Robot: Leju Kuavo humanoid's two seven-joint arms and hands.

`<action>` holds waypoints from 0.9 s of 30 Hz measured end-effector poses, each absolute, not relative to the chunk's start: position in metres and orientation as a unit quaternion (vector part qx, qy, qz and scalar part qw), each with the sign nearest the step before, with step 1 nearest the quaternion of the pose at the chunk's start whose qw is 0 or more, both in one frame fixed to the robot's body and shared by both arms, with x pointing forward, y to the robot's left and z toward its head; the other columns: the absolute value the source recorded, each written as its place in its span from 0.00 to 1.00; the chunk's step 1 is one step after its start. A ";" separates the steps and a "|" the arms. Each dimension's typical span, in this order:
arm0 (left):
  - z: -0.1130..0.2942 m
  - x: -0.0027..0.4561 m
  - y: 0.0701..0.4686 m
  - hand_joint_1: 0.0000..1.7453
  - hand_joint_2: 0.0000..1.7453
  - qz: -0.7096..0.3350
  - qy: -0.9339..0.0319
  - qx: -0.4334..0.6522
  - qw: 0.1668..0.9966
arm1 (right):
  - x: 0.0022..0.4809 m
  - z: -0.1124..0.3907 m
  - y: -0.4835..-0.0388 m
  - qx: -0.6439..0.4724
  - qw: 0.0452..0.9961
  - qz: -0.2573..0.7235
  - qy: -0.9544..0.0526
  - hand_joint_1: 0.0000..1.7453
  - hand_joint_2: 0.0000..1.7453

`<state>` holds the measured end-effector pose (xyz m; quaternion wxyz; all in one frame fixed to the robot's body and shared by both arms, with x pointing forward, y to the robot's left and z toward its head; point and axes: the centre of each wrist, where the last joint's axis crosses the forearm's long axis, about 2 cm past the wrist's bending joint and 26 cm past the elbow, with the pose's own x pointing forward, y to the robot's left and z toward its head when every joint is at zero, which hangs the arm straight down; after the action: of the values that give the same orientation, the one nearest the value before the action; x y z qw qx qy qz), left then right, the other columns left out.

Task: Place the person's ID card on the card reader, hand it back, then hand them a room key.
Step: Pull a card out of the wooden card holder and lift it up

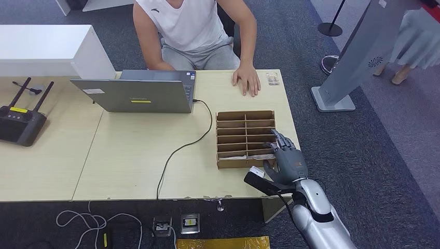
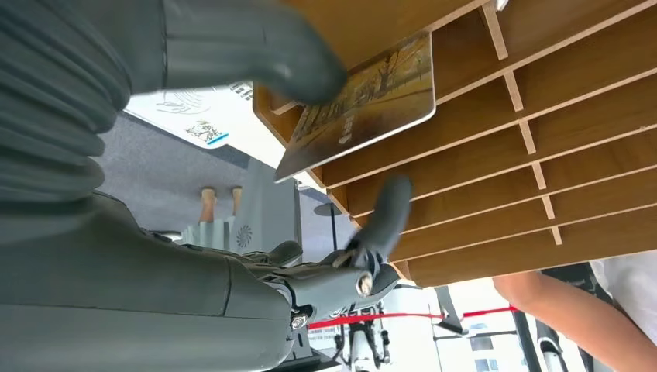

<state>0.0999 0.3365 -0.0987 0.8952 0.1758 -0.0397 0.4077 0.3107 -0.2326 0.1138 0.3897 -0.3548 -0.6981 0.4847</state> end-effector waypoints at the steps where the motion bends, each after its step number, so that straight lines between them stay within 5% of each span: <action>1: -0.099 0.100 0.336 0.00 0.00 0.408 -0.040 0.176 0.895 | 0.311 0.114 -0.233 -0.354 0.391 0.486 -0.697 1.00 1.00; 27: -0.099 0.100 0.337 0.00 0.00 0.405 -0.040 0.175 0.896 | 0.316 0.116 -0.233 -0.354 0.395 0.484 -0.696 1.00 1.00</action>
<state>0.1000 0.3366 -0.0987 0.8964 0.1748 -0.0402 0.4053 0.3155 -0.2333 0.1156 0.3946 -0.3536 -0.6963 0.4842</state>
